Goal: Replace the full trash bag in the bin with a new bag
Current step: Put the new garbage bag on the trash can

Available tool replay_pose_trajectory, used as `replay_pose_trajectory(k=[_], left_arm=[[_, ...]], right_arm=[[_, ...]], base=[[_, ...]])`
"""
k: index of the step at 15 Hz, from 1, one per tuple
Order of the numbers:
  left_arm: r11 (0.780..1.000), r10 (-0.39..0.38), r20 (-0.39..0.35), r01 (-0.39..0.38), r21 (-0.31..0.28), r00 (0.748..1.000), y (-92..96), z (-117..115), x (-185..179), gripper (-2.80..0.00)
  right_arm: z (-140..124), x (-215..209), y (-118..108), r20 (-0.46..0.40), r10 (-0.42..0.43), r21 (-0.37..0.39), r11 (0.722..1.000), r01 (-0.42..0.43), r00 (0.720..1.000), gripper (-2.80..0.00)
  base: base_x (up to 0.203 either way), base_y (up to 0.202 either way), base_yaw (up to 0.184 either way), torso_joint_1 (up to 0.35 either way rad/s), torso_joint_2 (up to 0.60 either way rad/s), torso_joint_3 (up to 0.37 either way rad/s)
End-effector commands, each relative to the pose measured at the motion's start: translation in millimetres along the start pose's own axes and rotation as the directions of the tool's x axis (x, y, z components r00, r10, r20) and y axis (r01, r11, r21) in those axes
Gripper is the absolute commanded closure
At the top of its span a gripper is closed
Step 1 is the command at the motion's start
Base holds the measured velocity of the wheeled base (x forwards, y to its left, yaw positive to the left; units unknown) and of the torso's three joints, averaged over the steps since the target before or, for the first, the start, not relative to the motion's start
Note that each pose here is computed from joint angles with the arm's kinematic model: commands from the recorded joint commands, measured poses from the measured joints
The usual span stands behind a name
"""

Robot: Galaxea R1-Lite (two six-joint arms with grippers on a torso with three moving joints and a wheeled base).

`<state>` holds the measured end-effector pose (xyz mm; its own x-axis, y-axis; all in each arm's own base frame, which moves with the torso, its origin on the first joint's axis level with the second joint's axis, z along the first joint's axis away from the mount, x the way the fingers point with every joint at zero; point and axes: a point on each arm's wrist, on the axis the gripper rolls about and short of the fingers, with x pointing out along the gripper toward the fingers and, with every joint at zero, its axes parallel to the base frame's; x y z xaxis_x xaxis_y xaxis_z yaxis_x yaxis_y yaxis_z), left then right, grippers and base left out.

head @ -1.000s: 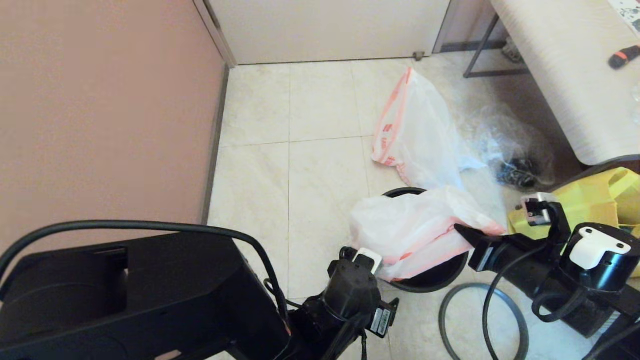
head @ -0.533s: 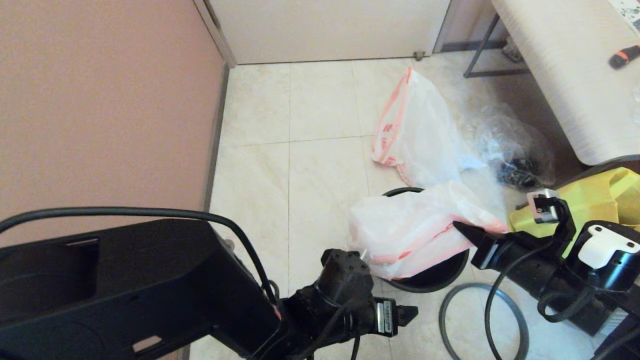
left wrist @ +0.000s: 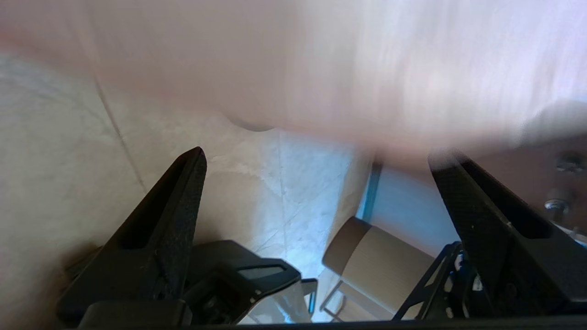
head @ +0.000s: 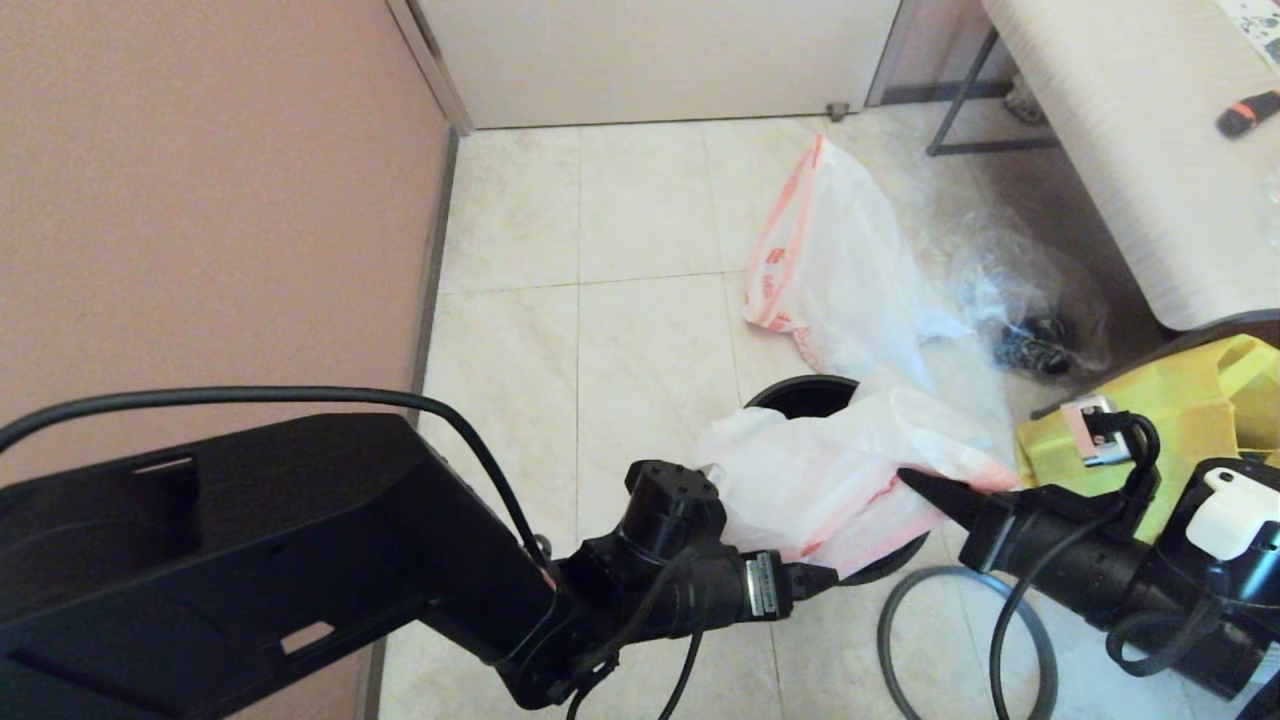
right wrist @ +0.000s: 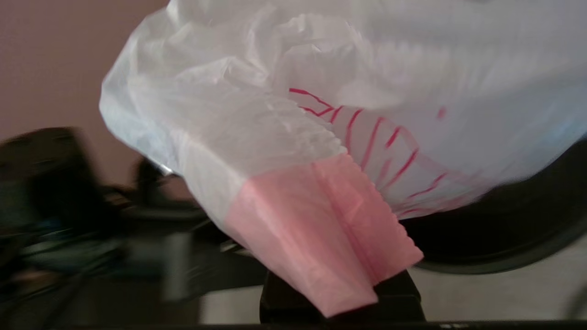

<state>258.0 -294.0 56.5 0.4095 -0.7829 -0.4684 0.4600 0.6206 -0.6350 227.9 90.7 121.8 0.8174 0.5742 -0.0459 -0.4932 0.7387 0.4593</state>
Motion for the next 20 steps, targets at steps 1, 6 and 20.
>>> replay_pose_trajectory(k=[1,6,20], left_arm=[[1.0,-0.005,0.005,0.005,-0.007,1.0,0.8,1,4,-2.8],[0.999,0.041,0.075,-0.041,-0.011,0.996,2.4,11,2,-2.8],[0.986,0.158,0.352,-0.169,0.0,0.923,-12.1,134,4,-2.8]], right_arm=[[3,-5,5,-0.004,0.062,0.038,0.997,-0.061,0.998,0.0],[2,-8,7,-0.035,0.119,0.073,0.99,-0.117,0.992,0.0],[-30,12,-32,-0.16,0.002,0.041,0.999,0.005,0.987,0.0]], base=[[0.0,0.0,0.0,0.0,0.0,0.0],[0.0,0.0,0.0,0.0,0.0,0.0],[0.0,0.0,0.0,0.0,0.0,0.0]])
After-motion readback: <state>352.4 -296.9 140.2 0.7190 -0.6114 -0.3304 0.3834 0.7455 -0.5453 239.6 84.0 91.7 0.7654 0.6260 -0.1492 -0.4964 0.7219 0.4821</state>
